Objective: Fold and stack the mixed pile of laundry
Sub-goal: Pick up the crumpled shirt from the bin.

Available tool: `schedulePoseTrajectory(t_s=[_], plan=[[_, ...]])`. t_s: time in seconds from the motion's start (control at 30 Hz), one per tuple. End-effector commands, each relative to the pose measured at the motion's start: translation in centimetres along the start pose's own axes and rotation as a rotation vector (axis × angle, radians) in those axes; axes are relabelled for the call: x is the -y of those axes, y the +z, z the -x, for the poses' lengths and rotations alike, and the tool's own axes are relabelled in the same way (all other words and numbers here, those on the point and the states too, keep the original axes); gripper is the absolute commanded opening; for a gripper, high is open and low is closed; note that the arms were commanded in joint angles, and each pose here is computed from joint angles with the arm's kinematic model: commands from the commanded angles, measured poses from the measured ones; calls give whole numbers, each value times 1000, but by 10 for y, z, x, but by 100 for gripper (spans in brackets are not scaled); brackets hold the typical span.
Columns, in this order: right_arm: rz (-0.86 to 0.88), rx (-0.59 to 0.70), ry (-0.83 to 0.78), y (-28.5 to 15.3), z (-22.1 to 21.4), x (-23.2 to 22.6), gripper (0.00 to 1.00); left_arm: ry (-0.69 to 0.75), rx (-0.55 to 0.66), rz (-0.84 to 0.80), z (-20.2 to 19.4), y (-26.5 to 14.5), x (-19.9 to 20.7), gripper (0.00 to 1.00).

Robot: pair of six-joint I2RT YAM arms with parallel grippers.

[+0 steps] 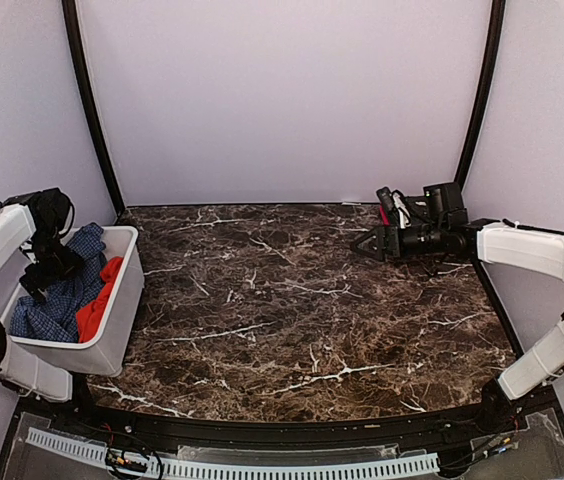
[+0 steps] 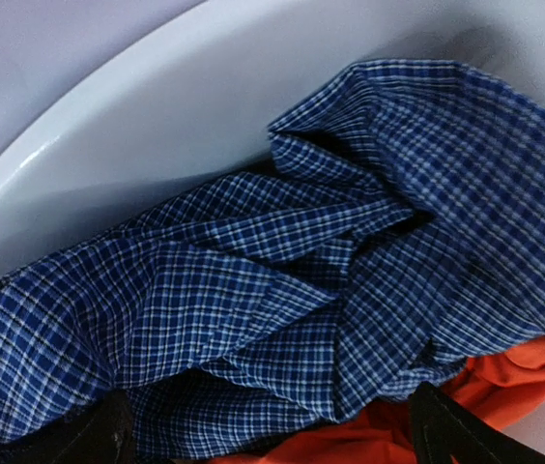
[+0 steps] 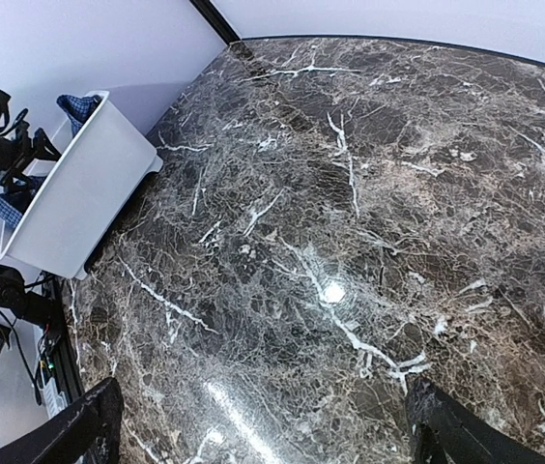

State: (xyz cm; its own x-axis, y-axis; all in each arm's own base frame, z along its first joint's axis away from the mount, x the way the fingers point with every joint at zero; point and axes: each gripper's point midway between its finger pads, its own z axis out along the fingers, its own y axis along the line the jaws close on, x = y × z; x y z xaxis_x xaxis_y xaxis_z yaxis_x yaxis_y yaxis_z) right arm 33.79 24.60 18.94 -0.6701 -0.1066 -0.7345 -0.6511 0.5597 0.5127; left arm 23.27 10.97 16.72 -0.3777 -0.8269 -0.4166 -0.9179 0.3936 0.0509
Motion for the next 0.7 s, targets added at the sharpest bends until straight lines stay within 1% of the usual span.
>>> schedulePoseTrajectory(t_s=[0.0, 0.03, 0.13, 0.27, 0.3, 0.37, 0.4, 0.43, 0.47, 0.5, 0.53, 0.57, 0.6, 0.63, 0.67], plan=[[21, 32, -32, 1, 12, -2, 98, -65, -56, 101, -11, 25, -14, 99], [22, 31, -31, 1, 11, -2, 98, -61, -78, 106, -17, 33, -13, 99], [19, 29, -31, 2, 10, -1, 98, -80, -88, 67, -17, 56, 2, 99], [10, 28, -27, 1, 10, 3, 98, -58, -164, 80, -32, 90, 14, 99], [9, 30, -26, 0, 11, 3, 98, -52, -183, 77, -35, 99, 19, 98], [7, 33, -28, -1, 12, 3, 98, -45, -206, 74, -42, 110, 22, 89], [7, 31, -25, -1, 12, 3, 98, -43, -211, 76, -44, 112, 21, 78], [7, 32, -26, -2, 13, 2, 98, -42, -208, 62, -43, 111, 22, 70], [7, 32, -25, -2, 13, 1, 98, -47, -192, 44, -41, 106, 22, 56], [8, 35, -27, -3, 14, 0, 98, -48, -168, 37, -37, 102, 20, 48], [9, 36, -26, -4, 14, -1, 98, -62, -125, -1, -29, 88, 18, 31], [10, 40, -28, -6, 16, -2, 98, -58, -91, -6, -23, 81, 14, 22], [12, 43, -27, -6, 16, -3, 99, -76, -37, -54, -13, 63, 13, 11], [16, 45, -25, -7, 16, -4, 98, -72, -2, -61, -7, 53, 8, 8], [18, 46, -24, -8, 17, -5, 98, -91, 55, -114, 4, 32, 6, 2]])
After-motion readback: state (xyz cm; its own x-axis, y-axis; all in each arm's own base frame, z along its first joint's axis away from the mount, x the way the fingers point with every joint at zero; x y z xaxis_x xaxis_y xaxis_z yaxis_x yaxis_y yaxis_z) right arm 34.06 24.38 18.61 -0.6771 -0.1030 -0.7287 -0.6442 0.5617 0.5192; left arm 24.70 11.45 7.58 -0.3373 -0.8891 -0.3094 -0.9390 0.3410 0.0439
